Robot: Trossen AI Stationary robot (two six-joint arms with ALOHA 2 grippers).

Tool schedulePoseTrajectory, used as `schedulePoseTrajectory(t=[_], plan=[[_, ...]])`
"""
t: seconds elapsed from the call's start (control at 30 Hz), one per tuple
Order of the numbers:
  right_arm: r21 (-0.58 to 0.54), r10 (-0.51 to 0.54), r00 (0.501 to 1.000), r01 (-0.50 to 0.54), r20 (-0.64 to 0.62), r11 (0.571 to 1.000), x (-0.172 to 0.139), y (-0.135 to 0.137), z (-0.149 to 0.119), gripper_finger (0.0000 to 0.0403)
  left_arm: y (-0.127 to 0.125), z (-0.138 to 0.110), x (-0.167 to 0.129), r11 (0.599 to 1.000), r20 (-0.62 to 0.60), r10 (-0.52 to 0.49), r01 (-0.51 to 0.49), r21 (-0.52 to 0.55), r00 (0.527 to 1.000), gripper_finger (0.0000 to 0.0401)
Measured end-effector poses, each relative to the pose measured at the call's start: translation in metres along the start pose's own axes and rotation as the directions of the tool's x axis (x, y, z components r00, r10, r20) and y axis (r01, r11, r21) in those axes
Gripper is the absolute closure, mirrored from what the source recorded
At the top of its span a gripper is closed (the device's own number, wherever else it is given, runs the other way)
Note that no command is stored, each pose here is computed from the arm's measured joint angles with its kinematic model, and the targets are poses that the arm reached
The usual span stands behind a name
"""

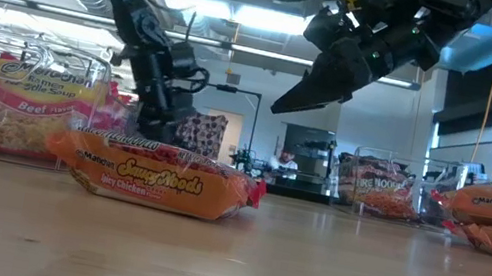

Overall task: Sort Maruchan noodles
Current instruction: Put the black noodle pack into the top transparent bin

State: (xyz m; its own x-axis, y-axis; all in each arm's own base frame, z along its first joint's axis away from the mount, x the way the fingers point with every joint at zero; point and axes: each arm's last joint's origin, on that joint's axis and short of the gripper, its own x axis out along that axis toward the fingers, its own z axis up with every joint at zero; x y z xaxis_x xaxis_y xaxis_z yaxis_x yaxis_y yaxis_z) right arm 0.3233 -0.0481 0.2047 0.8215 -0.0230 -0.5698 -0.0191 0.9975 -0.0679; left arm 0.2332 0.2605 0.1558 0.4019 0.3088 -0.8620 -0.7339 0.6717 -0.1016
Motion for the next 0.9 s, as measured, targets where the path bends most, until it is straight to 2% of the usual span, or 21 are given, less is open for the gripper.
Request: schedulePoseTrajectory(t=[0.27, 0.4, 0.63, 0.8, 0.9], plan=[[0.005, 0.003, 1.0, -0.003, -0.02, 1.0, 0.0, 0.0, -0.002, 0.021, -0.038, 0.005, 0.022, 0.98, 0.09, -0.144, 0.13, 0.148, 0.986, 0.028], [0.018, 0.003, 1.0, -0.003, -0.02, 1.0, 0.0, 0.0, -0.002, 0.021, -0.06, 0.008, 0.027, 0.957, 0.143, -0.227, 0.193, 0.215, 0.963, 0.028], [0.028, -0.035, 0.999, 0.036, -0.029, 0.999, 0.0, -0.001, -0.002, 0.021, -0.107, 0.005, 0.024, 0.88, 0.161, -0.399, 0.327, 0.344, 0.903, 0.028], [0.053, -0.09, 0.995, 0.093, -0.047, 0.994, 0.0, -0.002, -0.003, 0.021, -0.143, -0.007, 0.022, 0.818, 0.117, -0.459, 0.367, 0.442, 0.881, 0.028], [0.074, -0.107, 0.992, 0.111, -0.063, 0.991, 0.0, -0.003, -0.005, 0.021, -0.161, -0.017, 0.022, 0.796, 0.083, -0.471, 0.382, 0.47, 0.878, 0.028]])
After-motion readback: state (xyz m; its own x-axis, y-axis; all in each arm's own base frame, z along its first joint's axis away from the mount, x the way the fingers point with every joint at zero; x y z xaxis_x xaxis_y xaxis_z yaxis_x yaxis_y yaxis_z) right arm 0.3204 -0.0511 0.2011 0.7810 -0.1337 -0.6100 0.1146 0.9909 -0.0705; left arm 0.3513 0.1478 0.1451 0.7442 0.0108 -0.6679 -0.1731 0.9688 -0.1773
